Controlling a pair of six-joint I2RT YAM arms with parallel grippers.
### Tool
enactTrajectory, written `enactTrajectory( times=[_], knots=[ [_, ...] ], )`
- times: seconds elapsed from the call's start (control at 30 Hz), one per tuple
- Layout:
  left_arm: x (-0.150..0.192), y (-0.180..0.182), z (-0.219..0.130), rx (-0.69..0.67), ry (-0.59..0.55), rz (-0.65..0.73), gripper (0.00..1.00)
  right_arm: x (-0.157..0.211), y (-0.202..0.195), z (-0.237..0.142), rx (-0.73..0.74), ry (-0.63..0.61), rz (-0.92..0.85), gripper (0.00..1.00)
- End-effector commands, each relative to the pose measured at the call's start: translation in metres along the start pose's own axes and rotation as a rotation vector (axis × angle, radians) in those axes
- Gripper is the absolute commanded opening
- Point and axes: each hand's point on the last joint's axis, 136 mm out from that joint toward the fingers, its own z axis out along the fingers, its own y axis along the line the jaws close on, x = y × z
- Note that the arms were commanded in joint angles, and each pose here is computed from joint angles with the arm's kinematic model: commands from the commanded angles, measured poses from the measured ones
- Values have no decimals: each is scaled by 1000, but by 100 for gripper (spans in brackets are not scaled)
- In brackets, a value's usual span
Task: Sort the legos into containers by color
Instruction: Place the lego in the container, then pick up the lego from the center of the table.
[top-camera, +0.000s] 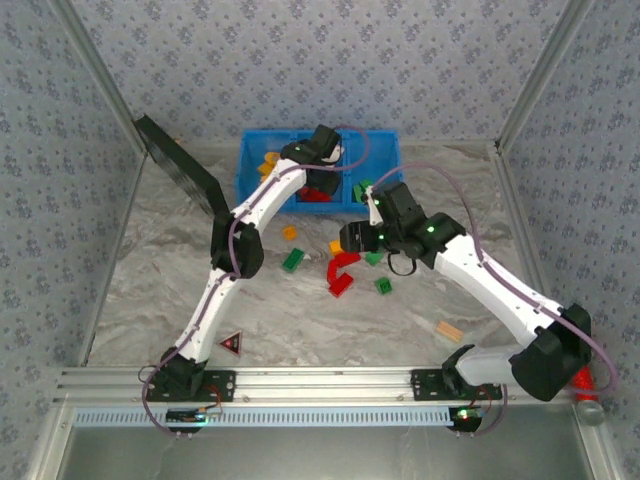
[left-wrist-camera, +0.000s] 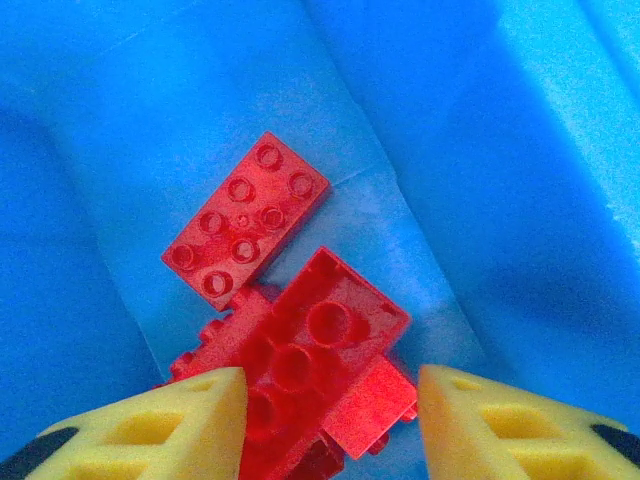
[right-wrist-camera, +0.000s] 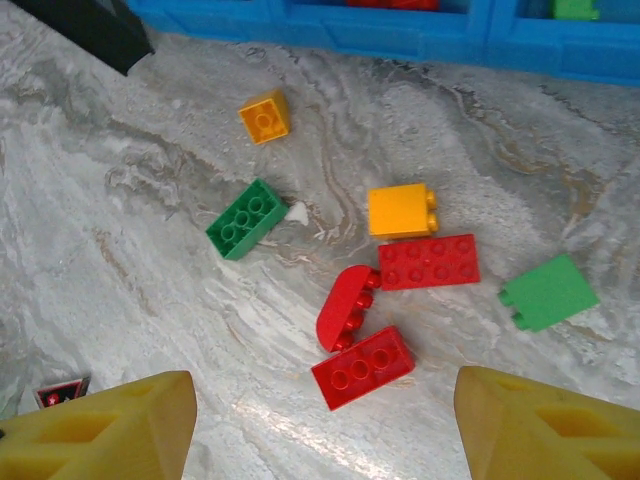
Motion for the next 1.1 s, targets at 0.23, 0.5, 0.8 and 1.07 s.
enactTrajectory(
  times=[0.23,0.5,0.8,1.07],
  knots=[
    [-37,21,-70,39,-120,-84,49,2,47,24,-83,22,-3,71],
    [-55,82,-169,53,-254,-206,50,17,64,85,5,152,144,72],
    [-15,136,-265,-16,-378,-303,55,36,90,156,28,265,316,74],
    [53,158,-308,-53,-381,-376,59,53,82,199,107,318,363,73]
  ],
)
